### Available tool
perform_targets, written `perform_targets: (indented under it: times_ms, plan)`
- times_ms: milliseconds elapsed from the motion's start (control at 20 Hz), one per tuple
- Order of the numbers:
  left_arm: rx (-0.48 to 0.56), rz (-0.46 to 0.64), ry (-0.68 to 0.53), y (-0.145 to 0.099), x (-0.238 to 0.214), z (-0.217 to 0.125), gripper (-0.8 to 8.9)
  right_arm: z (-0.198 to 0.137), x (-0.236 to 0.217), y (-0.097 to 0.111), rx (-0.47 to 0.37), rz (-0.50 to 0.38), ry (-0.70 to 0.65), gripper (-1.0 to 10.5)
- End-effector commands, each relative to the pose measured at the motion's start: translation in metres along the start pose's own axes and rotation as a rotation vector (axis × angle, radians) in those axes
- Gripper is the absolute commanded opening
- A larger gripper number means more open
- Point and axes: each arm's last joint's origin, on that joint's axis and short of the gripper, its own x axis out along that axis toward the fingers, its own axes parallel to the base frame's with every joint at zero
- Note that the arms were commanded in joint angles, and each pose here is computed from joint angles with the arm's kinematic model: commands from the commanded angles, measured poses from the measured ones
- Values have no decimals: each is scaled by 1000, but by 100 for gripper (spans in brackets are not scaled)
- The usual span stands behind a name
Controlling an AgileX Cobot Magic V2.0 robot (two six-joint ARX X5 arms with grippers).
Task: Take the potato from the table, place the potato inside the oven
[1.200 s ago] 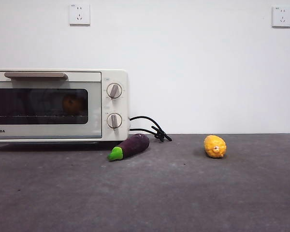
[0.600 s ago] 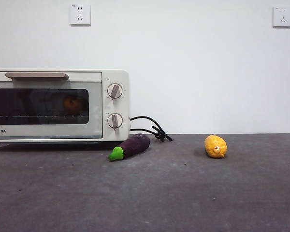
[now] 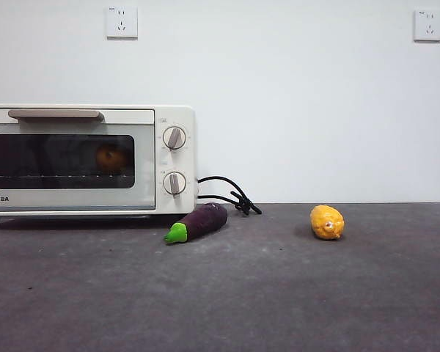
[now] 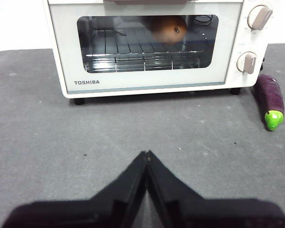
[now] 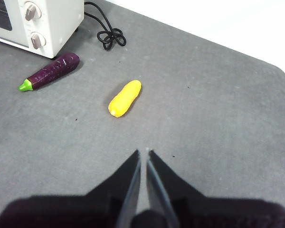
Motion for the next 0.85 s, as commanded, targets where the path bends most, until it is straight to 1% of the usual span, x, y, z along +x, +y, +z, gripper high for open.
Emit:
perform_targets:
  times_ms: [50, 100, 150, 200, 250, 300, 350, 400, 450, 550, 600, 700, 750, 850]
  plan:
    - [-7, -3, -1, 0, 1, -2, -4, -6, -2, -9, -6, -44, 8, 32]
    - [-7, -3, -1, 0, 1, -2, -4, -8, -4, -14, -18, -75, 10, 32]
    - [-7, -3, 2, 0, 1, -2, -4, -10, -6, -22, 36, -122, 7, 32]
    - [-7, -3, 2, 0, 1, -2, -4, -12, -9, -31, 141, -168, -19, 32]
    - [-7, -3, 2, 0, 1, -2, -4, -13, -13, -38, 241, -194, -62, 32]
    - [-7, -3, 2, 0, 1, -2, -4, -14, -18, -44, 357, -210, -136, 32]
    - [-7, -3, 2, 0, 1, -2, -4, -16, -21, -48, 420, -218, -199, 32]
    - [-7, -3, 2, 0, 1, -2, -4, -20, -23, -50, 443, -234, -265, 32]
    - [-7, -3, 2, 0, 1, -2, -4, -24, -22, -50, 434, -241, -311, 33]
    - [-7, -3, 2, 0, 1, -2, -4, -35, -12, -46, 387, -196, -403, 32]
    - [-7, -3, 2, 0, 1, -2, -4, -43, -4, -41, 355, -114, -459, 32]
    - [-7, -3, 2, 0, 1, -2, -4, -60, 14, -34, 318, -19, -556, 32]
    - [-7, -3, 2, 0, 1, -2, -4, -69, 23, -32, 315, -14, -594, 32]
    - [-7, -3, 2, 0, 1, -2, -4, -92, 42, -28, 312, -34, -651, 32]
